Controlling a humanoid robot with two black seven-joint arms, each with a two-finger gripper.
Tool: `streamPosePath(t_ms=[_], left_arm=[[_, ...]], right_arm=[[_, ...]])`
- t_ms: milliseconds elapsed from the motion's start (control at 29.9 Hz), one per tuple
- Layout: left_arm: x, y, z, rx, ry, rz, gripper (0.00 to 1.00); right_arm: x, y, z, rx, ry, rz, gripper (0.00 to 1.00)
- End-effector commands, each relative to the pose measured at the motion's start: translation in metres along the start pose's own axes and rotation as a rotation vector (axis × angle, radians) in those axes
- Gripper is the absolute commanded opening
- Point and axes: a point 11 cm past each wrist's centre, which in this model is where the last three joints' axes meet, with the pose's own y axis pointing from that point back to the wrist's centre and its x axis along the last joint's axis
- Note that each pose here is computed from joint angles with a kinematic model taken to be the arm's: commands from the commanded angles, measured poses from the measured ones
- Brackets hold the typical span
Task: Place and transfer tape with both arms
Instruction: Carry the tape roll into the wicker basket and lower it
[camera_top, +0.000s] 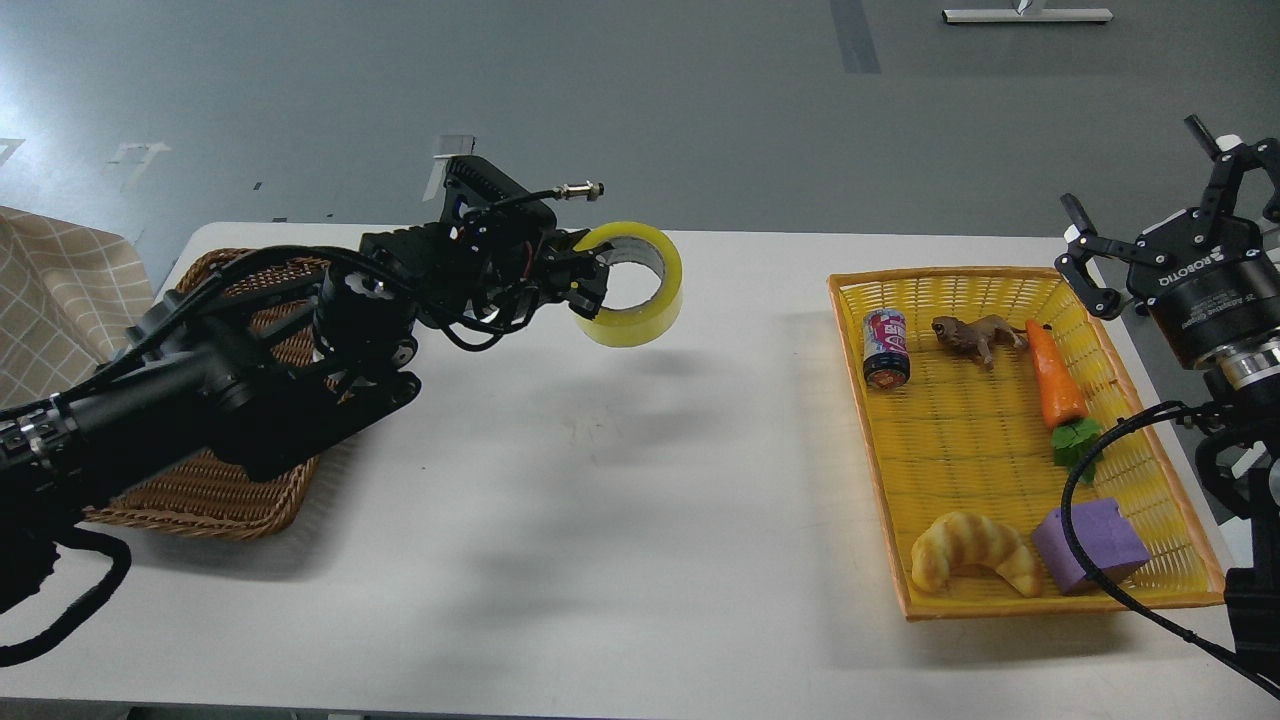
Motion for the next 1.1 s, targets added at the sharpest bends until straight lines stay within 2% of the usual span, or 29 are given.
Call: streamPosePath(t_ms=[0,334,435,802,1070], left_arm=[[-0.002,0.014,-0.030,0.045,-0.013,-0.011,0.00],[-0.035,0.085,-0.140,0.243,-0.037,-0.112,0.00],[-0.044,0.105,-0.159,0.272,-0.041,-0.140,0.00],[-0.129,0.156,-0.192,0.337,0.020,-0.344,0.00],[-0.181,0.169,-0.192,0.357,0.072,-0.452,0.00]], right_arm=[[0.000,0.000,0.000,0.000,0.000,0.000,0.99],[-0.002,-0.001,0.002,0.002,-0.006,-0.004,1.00],[-0.002,-0.001,0.003,0.002,-0.011,-0.005,1.00],[0.000,0.002,0.007,-0.004,-0.015,0.004,0.99],[0.000,0.003,0.007,-0.005,-0.014,0.004,1.00]])
